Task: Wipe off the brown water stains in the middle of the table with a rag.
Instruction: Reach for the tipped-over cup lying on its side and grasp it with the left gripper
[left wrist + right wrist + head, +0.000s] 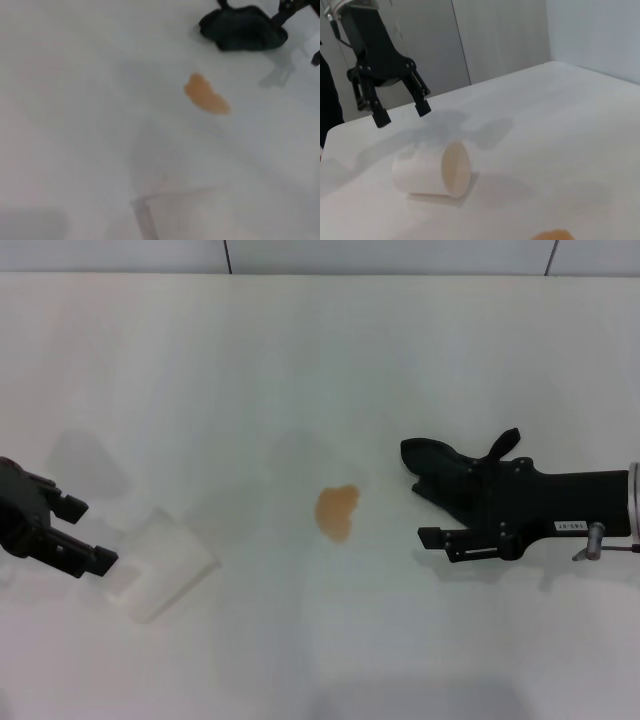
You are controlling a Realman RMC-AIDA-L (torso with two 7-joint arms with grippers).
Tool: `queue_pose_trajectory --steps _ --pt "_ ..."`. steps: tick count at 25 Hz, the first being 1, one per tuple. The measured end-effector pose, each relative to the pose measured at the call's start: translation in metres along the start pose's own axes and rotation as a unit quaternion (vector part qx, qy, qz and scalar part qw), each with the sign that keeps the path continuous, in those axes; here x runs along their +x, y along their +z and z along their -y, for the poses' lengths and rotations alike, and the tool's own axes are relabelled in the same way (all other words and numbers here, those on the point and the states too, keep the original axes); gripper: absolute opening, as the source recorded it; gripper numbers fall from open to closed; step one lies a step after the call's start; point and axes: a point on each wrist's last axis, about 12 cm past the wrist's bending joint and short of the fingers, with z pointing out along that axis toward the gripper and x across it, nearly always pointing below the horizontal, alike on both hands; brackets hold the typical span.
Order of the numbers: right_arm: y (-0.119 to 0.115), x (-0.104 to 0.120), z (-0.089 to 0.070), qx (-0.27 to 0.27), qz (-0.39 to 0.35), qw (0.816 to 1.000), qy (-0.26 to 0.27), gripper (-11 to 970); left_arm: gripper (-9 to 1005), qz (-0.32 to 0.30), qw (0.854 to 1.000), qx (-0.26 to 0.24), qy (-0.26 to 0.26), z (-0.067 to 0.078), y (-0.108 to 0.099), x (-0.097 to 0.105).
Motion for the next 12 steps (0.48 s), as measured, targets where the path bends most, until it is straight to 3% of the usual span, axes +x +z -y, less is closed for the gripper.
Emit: queue_pose_trajectory --steps 12 --pt "0.0005 -0.0007 0.0001 0.0 0.004 1.0 0.0 813 876 -0.055 0.998 -0.016 -0.023 -0.004 0.004 0.007"
